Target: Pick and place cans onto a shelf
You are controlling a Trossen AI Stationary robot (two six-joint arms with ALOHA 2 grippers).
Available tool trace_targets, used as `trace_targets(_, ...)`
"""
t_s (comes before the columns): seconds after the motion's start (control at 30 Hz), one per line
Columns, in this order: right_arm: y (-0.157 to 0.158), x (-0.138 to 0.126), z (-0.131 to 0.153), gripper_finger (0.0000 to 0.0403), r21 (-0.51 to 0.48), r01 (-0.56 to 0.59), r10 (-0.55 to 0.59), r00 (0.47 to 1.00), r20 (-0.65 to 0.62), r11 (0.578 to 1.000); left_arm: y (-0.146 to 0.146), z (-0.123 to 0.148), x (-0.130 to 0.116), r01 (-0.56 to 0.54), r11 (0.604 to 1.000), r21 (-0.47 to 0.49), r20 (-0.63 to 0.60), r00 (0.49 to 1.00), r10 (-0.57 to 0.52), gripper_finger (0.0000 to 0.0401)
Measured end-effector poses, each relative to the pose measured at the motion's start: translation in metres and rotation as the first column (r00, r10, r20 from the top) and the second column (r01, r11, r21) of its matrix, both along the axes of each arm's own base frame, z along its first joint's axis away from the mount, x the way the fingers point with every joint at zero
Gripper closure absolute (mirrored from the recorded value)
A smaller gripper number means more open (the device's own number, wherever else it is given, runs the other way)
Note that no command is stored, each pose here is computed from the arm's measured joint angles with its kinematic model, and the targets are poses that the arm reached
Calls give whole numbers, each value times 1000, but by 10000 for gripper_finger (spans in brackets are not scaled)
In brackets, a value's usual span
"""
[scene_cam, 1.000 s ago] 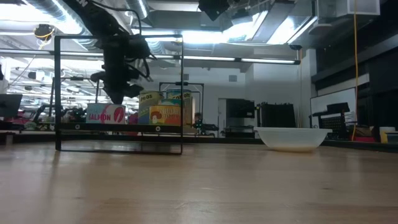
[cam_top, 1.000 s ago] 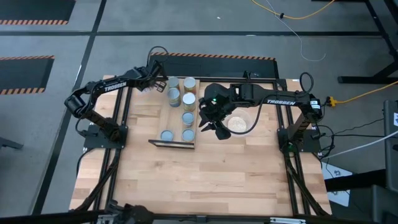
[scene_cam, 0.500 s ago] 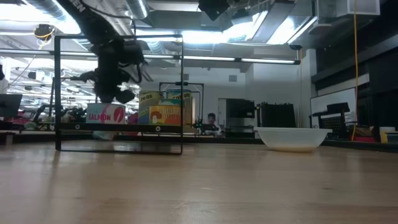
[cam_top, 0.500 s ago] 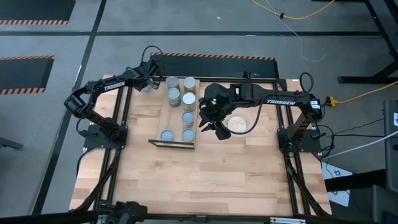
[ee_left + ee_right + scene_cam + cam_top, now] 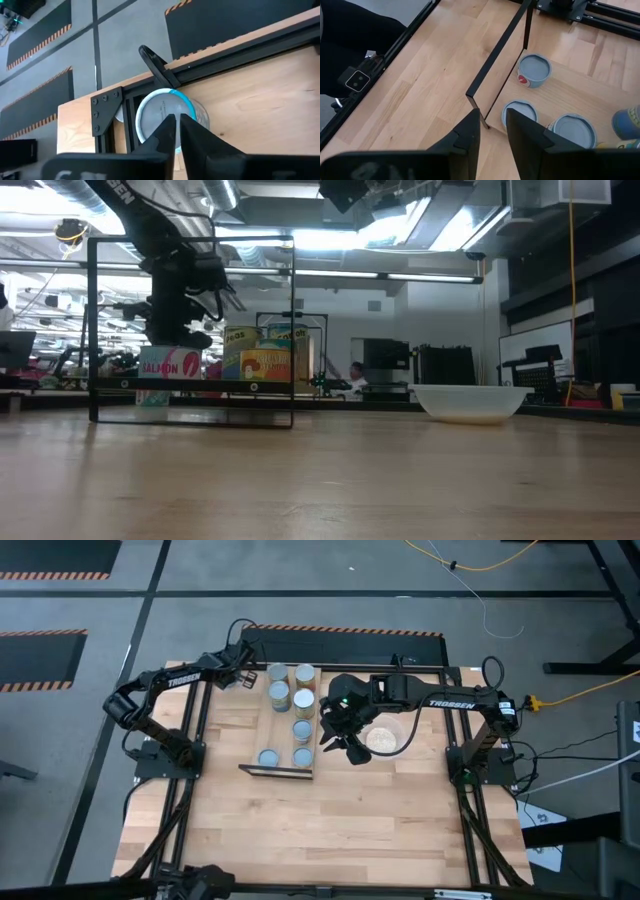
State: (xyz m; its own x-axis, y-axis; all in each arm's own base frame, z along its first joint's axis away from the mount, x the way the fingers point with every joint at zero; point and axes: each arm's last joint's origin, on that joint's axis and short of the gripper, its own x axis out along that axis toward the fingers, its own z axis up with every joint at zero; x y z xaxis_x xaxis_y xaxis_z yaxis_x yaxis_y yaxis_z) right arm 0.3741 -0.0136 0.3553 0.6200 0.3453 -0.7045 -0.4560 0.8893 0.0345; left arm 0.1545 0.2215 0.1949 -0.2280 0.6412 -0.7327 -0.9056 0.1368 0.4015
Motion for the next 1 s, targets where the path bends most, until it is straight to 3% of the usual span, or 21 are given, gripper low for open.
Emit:
trace_targets(0.4, 0, 0, 0, 304, 0, 0, 0, 1000, 0, 1000, 10, -2, -15, -29, 997, -69, 106, 994, 37, 292)
trace_targets(0.6, 0, 0, 0, 304, 0, 0, 0, 1000, 0, 1000, 14, -1, -18, -58, 997, -60, 128, 990, 65, 289)
trace_targets(1.0, 0, 0, 0, 304, 0, 0, 0, 1000, 1, 1000, 14, -1, -19, 11, 998, -62, 35, 999, -9, 287)
